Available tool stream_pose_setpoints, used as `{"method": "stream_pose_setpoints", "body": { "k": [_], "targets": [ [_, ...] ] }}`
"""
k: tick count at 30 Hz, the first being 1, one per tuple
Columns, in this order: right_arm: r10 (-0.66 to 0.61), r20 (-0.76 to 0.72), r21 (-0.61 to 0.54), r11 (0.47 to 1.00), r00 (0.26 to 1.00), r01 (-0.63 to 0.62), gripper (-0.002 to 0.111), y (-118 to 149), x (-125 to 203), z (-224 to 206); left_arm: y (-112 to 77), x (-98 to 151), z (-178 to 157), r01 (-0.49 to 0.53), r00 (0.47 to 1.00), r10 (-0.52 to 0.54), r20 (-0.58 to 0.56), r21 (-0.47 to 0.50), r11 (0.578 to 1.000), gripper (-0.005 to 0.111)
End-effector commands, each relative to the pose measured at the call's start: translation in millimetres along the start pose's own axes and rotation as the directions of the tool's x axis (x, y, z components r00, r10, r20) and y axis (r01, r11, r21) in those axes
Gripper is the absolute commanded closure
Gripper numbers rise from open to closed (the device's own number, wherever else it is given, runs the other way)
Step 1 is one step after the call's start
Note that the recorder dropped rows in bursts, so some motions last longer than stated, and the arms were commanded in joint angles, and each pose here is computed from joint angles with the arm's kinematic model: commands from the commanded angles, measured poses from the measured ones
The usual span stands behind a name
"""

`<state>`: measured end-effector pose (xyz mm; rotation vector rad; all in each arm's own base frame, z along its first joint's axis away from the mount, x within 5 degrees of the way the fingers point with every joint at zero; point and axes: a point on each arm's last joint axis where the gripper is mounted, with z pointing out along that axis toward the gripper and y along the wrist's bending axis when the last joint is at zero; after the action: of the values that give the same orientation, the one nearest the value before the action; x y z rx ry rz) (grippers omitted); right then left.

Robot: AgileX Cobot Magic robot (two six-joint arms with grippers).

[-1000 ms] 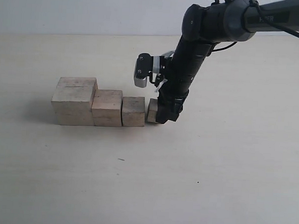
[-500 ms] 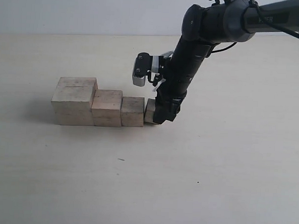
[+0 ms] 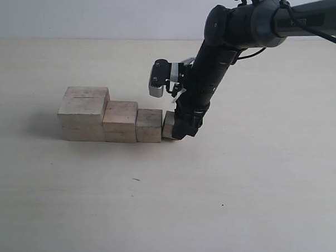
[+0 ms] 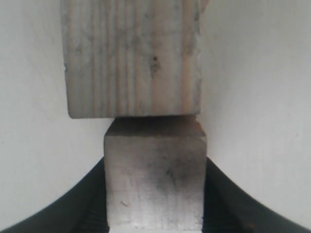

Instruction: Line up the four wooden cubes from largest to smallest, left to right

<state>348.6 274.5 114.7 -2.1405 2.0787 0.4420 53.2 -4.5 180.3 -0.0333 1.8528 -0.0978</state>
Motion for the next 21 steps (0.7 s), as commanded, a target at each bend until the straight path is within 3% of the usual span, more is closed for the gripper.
{"method": "stream_pose_setpoints", "body": {
  "k": [1, 7, 12, 21],
  "targets": [
    [-0.009, -0.011, -0.014, 1.0, 1.0, 0.009, 0.066, 1, 1, 3, -0.5, -1, 0, 0.0, 1.0, 0.0, 0.012, 0.008, 1.0, 0.107],
    [-0.011, 0.001, 0.005, 1.0, 1.0, 0.011, 0.048, 2, -2, -6, -0.5, -1, 0, 0.0, 1.0, 0.0, 0.012, 0.008, 1.0, 0.107],
    [-0.02, 0.018, 0.032, 0.999, 1.0, 0.02, 0.047, 4, -6, -20, -0.5, -1, 0, 0.002, 1.0, -0.002, 0.012, 0.008, 1.0, 0.107],
    [0.129, -0.048, 0.133, 0.984, 0.99, -0.122, 0.047, 3, -2, -45, -0.5, -1, 0, 0.002, 1.0, -0.002, 0.012, 0.008, 1.0, 0.107]
  ]
}}
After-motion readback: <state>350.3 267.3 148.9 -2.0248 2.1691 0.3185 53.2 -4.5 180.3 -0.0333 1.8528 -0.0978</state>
